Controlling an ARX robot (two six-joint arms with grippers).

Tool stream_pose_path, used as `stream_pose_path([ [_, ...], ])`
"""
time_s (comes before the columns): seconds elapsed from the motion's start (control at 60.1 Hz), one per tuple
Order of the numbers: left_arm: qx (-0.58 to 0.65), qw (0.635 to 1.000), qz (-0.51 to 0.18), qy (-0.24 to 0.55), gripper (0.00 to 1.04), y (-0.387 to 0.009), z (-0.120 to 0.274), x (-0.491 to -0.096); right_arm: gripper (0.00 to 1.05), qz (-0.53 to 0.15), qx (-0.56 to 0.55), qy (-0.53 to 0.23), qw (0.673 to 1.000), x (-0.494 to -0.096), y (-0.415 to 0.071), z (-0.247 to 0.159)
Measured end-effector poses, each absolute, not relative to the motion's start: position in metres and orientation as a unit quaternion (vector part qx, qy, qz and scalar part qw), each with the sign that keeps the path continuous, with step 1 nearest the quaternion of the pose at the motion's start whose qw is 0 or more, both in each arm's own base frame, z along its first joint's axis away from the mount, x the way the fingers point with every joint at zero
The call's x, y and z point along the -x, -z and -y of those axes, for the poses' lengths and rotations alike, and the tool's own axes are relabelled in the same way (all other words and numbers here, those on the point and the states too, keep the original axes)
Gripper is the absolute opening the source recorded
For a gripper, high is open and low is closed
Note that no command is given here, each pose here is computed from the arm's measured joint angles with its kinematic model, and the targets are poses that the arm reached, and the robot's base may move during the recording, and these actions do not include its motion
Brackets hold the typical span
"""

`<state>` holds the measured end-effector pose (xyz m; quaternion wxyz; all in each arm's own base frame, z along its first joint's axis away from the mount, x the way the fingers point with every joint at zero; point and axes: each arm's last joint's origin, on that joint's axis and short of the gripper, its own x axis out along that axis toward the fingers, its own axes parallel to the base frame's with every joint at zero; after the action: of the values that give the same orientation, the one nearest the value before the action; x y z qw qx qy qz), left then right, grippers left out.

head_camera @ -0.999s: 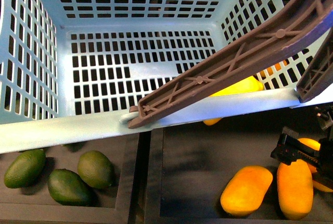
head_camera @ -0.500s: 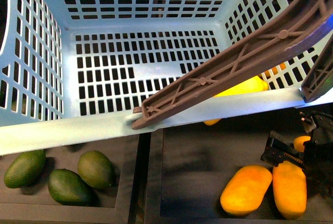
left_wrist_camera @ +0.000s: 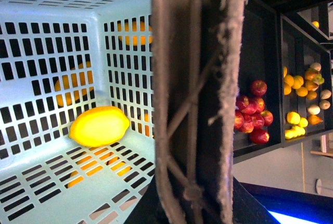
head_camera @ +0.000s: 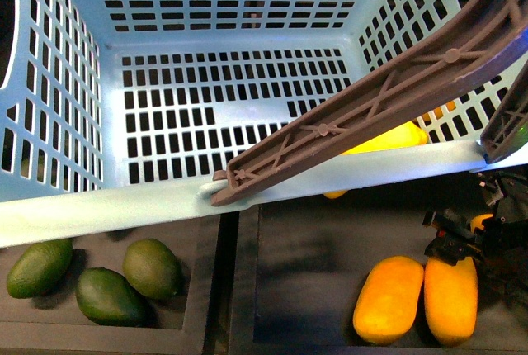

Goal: Pick lemon and mango into basket

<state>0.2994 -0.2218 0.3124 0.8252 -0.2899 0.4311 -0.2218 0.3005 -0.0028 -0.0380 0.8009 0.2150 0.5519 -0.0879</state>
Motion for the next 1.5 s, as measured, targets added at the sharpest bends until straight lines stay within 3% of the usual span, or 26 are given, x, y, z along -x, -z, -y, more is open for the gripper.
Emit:
stream_pose_path([
  [0.233,0.29,0.826,-0.431,0.221,0.06,-0.312,0.222,-0.299,0.51,-0.524,-0.235,0.098,0.813,-0.305,0.012,0.018],
  [0.433,0.29,0.826,-0.431,0.221,0.06,-0.312,0.222,-0.299,0.5,-0.48,-0.277,0.143,0.82,-0.31,-0.026,0.059],
  [0.699,0.29,0.825,-0.431,0.222,0.06,-0.312,0.222,-0.299,0.5,-0.356,-0.355,0.153,0.851,-0.315,-0.128,0.108],
  [0.816,0.29,0.825,-0.431,0.221,0.06,-0.312,0.222,-0.299,0.5,-0.297,-0.373,0.137,0.868,-0.313,-0.177,0.111],
  [0.949,0.29,0.826,-0.431,0.221,0.06,-0.312,0.222,-0.299,0.5,-0.236,-0.384,0.103,0.887,-0.308,-0.232,0.096],
  [1.199,0.29,0.826,-0.431,0.221,0.06,-0.312,0.222,-0.299,0.5,-0.178,-0.417,0.033,0.89,-0.312,-0.293,0.039],
  [1.499,0.29,0.826,-0.431,0.221,0.06,-0.312,0.222,-0.299,0.5,-0.186,-0.398,-0.041,0.897,-0.314,-0.308,-0.042],
])
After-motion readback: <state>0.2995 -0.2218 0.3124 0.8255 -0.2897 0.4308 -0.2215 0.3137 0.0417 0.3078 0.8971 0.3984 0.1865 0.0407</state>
